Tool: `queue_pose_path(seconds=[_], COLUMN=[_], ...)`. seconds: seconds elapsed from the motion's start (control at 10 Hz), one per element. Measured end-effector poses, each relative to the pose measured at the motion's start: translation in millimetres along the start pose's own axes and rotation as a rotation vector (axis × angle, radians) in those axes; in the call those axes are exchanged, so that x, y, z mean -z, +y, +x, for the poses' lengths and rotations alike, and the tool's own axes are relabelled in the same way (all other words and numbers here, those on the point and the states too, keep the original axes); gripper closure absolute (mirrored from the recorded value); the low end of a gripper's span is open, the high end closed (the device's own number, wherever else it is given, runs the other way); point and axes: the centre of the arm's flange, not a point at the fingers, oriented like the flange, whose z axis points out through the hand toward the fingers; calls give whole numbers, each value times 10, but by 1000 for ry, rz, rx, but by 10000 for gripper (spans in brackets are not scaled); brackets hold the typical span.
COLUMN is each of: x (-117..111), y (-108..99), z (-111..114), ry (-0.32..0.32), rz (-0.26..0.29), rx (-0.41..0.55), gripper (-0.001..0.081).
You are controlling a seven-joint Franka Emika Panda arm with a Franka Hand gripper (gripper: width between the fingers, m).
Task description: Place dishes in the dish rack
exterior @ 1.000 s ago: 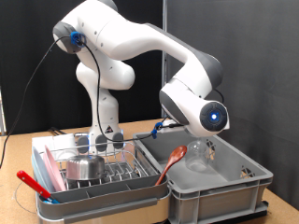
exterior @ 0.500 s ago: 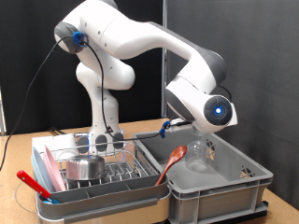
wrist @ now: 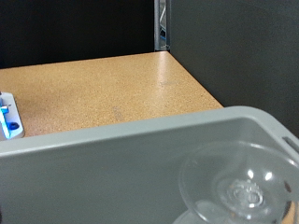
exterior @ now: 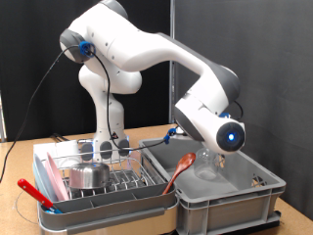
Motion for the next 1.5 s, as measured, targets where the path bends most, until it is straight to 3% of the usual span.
queue_pose_path(seconds=[0.4,0.9,1.5], x=[-130,-235,-287], y=[242,440,514], z=[-127,-260,-211], ry=[11,-45,10], rz=[23,12,45], rx=[-22,-55,-85], gripper=[-3,-3,-3])
